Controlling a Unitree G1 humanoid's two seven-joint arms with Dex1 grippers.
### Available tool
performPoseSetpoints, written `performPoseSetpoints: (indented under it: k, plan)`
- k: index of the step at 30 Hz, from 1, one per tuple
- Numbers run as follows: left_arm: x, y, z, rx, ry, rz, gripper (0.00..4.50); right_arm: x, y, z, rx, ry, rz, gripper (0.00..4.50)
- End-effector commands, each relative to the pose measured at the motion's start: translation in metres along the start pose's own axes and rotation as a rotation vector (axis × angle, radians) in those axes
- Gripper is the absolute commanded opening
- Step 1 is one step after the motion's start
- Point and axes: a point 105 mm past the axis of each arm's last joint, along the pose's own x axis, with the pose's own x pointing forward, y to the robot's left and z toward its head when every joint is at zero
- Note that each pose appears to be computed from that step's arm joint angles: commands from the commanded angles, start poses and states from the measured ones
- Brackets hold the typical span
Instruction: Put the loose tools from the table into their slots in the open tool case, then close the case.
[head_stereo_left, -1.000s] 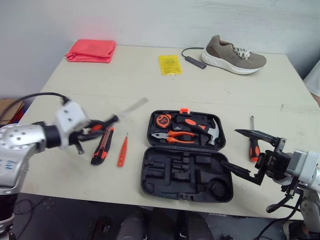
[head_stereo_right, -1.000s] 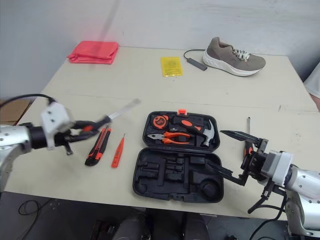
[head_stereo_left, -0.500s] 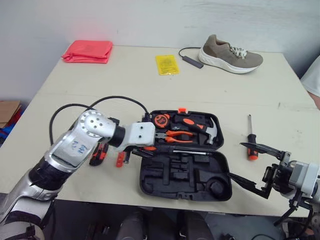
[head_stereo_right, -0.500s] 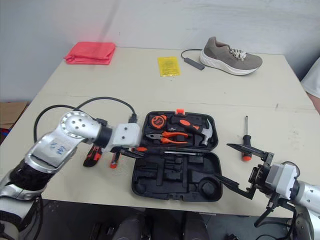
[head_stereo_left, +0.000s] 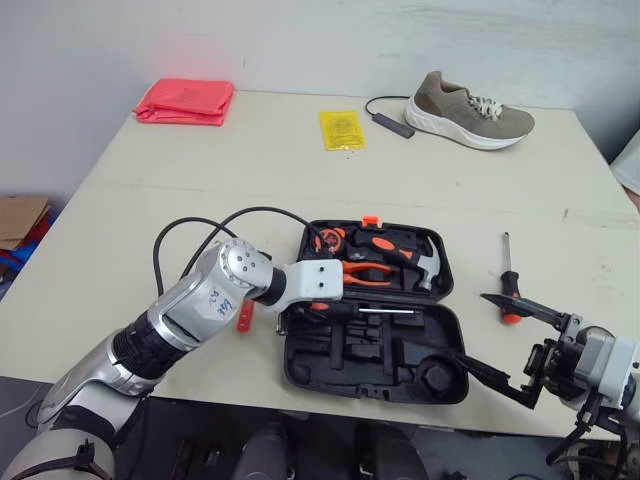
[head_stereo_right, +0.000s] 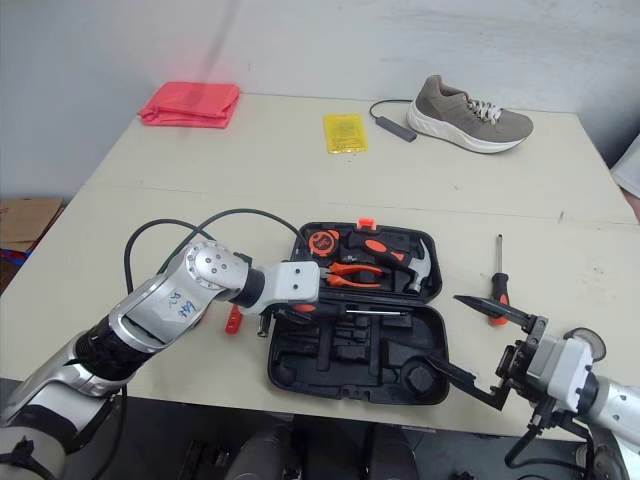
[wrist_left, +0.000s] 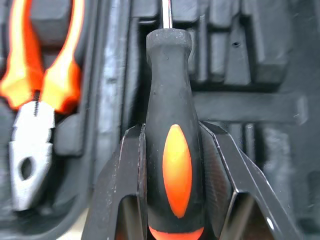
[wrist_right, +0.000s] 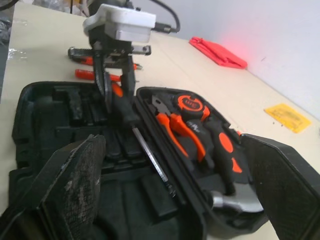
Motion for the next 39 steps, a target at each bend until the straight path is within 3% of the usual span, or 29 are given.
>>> performPoseSetpoints:
  k: [1,14,20,26,30,33,34,38,39]
  plan:
    - [0.002,0.008,0.008,0.044,0.007,0.052,0.78,-0.007,-0.001,0.002,-0.038,-0.013,-0.025,4.5]
    - [0.005,0.007,0.01,0.1,0.013,0.065,0.78,-0.016,0.01,-0.002,-0.032,-0.012,-0.034,4.5]
    - [0.0,0.005,0.022,0.151,-0.061,0.071,3.51,-0.015,0.01,0.003,-0.033,-0.015,-0.026,4.5]
    - [-0.017,0.002,0.027,0.153,-0.107,0.044,3.51,-0.012,0.009,0.008,-0.022,-0.013,-0.018,4.5]
    - [-0.027,0.008,0.038,0.101,-0.265,0.058,3.51,-0.007,0.009,0.012,-0.015,-0.016,-0.023,4.5]
    - [-0.03,0.019,0.044,-0.031,-0.512,0.104,2.68,-0.004,0.01,0.014,-0.006,-0.015,-0.031,4.5]
    - [-0.028,0.022,0.042,-0.079,-0.576,0.12,2.22,-0.003,0.01,0.014,-0.003,-0.014,-0.033,4.5]
    - [-0.011,0.016,0.03,-0.109,-0.602,0.1,0.33,0.001,0.009,0.014,0.002,-0.009,-0.045,4.5]
    - [-0.006,0.014,0.028,-0.119,-0.608,0.094,0.04,0.001,0.008,0.014,0.001,-0.006,-0.048,4.5]
